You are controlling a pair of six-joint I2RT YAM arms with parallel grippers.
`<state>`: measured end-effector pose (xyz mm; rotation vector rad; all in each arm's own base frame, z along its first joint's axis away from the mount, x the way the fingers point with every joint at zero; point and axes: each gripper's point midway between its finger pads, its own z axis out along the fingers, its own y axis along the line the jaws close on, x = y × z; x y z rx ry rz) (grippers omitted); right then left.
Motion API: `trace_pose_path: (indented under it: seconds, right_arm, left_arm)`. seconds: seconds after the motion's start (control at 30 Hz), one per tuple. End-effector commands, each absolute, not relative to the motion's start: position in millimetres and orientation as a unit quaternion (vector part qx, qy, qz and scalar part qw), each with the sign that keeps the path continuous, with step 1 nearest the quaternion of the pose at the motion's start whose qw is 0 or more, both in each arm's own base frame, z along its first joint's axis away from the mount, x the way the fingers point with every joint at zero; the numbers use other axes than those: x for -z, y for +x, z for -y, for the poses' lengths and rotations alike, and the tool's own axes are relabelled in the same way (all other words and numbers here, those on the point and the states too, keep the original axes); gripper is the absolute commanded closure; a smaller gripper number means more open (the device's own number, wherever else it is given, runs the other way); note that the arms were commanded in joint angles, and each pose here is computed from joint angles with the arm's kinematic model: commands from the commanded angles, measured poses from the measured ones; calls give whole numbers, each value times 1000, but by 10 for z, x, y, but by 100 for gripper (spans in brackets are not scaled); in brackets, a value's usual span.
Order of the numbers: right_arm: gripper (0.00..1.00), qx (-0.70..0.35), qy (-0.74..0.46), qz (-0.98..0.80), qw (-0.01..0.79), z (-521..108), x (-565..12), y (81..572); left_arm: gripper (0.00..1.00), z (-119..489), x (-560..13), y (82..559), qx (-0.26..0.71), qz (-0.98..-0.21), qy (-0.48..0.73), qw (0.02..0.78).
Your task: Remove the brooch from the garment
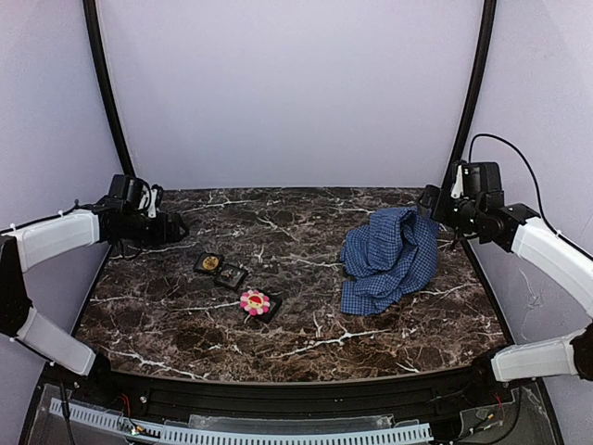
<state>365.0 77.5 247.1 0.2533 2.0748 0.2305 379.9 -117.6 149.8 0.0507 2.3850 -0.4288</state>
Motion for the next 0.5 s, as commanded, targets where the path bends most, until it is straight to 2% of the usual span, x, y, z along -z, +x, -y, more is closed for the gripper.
trace_pose_path:
  seconds: [0.0, 0.13, 0.23, 0.37, 0.47]
  right_arm:
    - [1, -88, 100, -828, 544, -555, -2592, 3641]
    - [1, -49, 107, -805, 582, -331, -2637, 3556]
    - [1, -22, 110, -788, 605, -219, -2640, 3478]
    - [1, -20, 107, -768, 631, -180, -2514, 3355]
    - [1, -35, 107, -763, 637, -195, -2355, 3279]
  left_arm:
    - [5, 411, -1784, 3968, 130, -887, -65, 439]
    - [2, -241, -1962, 3871, 15, -852, -127, 507]
    - [1, -498, -2243, 3693, -45, -808, -159, 566]
    - [1, -703, -2256, 3339, -84, -770, -207, 598]
    - [1, -728, -2065, 3148, -75, -764, -235, 597]
